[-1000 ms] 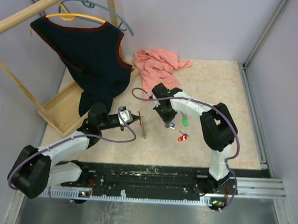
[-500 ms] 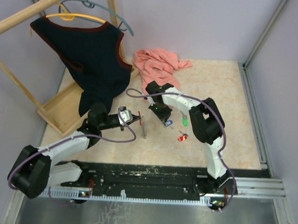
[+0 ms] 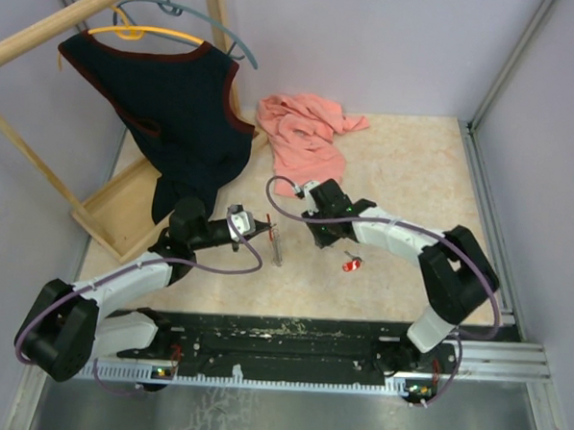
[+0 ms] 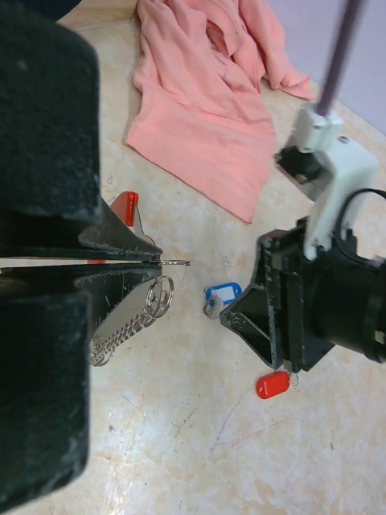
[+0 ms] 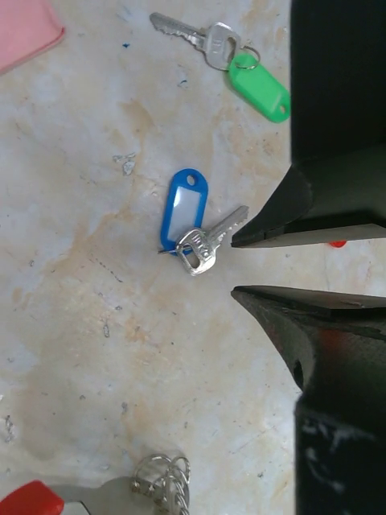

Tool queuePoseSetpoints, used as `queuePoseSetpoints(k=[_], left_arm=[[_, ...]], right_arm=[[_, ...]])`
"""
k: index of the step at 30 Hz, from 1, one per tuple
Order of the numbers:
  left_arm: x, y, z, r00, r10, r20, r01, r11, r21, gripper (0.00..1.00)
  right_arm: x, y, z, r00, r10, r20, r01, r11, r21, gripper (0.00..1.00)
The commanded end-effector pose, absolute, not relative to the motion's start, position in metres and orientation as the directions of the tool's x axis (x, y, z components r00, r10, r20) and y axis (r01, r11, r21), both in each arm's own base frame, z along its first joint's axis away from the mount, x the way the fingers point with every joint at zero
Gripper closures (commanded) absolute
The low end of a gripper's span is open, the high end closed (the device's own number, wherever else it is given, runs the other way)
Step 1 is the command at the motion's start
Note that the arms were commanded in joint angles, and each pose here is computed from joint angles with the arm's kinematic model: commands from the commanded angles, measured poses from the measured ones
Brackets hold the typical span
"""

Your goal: Put the keys on the keyring

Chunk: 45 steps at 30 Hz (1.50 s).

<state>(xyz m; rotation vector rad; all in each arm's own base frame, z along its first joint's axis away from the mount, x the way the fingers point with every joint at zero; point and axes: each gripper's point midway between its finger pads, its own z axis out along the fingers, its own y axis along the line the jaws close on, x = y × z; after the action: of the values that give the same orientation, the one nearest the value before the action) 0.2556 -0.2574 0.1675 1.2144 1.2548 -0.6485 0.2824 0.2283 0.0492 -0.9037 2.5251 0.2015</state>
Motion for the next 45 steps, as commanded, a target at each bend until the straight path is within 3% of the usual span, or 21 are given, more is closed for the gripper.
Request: queuePoseSetpoints(k=[1,6,15,36,45], left_arm=[[0.257,-0.259,0.183,0.297,0.208,-0.932,0.891,0.291,0.349,0.99],[0.257,-0.259,0.183,0.298,0.207,-0.932,0.890,0.293,0.350,0.99],[0.256,-0.259,0.183,0.299,0.203,-0.932,0.891,0.290,0.349,0.99],[0.257,-0.259,0.182,0.300,0.205,-0.932,0.891,0.288,0.350,0.99],[0.256,-0.259,0.183,0.302,0.204,-0.931,0.890,0.290,0.352,0.99]], right_arm=[[0.311,0.256,0.101,-0.520,-0.378,-0.766,-0.609,0.793,0.022,0.74],[0.313,0.251,0.114,-0.392,-0.248,-0.886,-0.602,0.798,0.043,0.74],[0.311,0.241,0.106,-0.286,-0.117,-0.951,-0.596,0.799,0.081,0.74],[0.321,0.243,0.051,-0.408,-0.123,-0.905,-0.554,0.821,0.138,0.78],[0.328,0.245,0.047,-0.428,-0.138,-0.893,-0.541,0.831,0.131,0.86]])
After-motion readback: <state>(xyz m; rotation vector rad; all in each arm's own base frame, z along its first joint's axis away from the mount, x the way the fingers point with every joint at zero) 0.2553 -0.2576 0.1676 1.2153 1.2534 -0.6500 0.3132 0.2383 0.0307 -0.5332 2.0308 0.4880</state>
